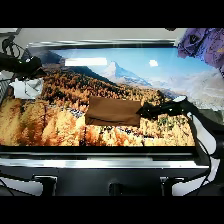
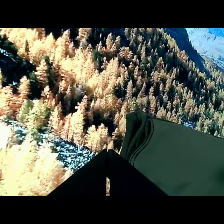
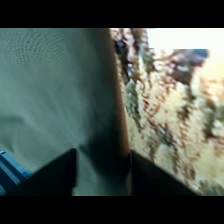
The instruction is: Fold the clothes and pants, and hang the long-sleeved shirts on hangers.
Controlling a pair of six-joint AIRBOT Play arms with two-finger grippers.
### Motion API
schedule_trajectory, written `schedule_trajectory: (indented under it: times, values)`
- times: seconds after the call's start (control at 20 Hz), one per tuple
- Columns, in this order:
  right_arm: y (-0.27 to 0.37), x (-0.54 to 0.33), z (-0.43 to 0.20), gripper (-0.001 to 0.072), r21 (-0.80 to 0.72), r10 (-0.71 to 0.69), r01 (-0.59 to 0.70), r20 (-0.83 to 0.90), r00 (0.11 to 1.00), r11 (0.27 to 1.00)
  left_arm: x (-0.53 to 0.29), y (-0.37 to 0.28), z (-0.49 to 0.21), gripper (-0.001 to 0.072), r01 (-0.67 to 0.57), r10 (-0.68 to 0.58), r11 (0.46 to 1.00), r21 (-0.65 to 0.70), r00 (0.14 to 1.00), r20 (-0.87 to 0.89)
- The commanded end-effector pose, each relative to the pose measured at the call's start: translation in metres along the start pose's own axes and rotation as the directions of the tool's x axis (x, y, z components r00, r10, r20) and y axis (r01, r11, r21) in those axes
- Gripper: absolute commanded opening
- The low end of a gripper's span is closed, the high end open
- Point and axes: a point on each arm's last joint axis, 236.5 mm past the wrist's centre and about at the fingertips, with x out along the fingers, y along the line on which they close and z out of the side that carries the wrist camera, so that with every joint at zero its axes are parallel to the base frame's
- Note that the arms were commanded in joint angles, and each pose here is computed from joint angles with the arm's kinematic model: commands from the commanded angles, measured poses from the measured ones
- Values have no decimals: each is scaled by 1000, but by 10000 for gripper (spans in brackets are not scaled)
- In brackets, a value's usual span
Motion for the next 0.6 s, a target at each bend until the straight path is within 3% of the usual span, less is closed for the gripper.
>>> schedule_trajectory:
  times: [0.0,0.05,0.55]
  values:
    - [16,15,-1,62,-17,34,-34,3,999,999,0,0,0,18,-1,1,1000,0,1000,0]
    - [24,12,2,26,-19,51,-51,14,999,999,0,0,0,18,0,0,1000,-1,1000,0]
    - [66,-161,130,25,-10,-75,86,403,912,996,0,0,0,18,0,0,1000,-1,1000,0]
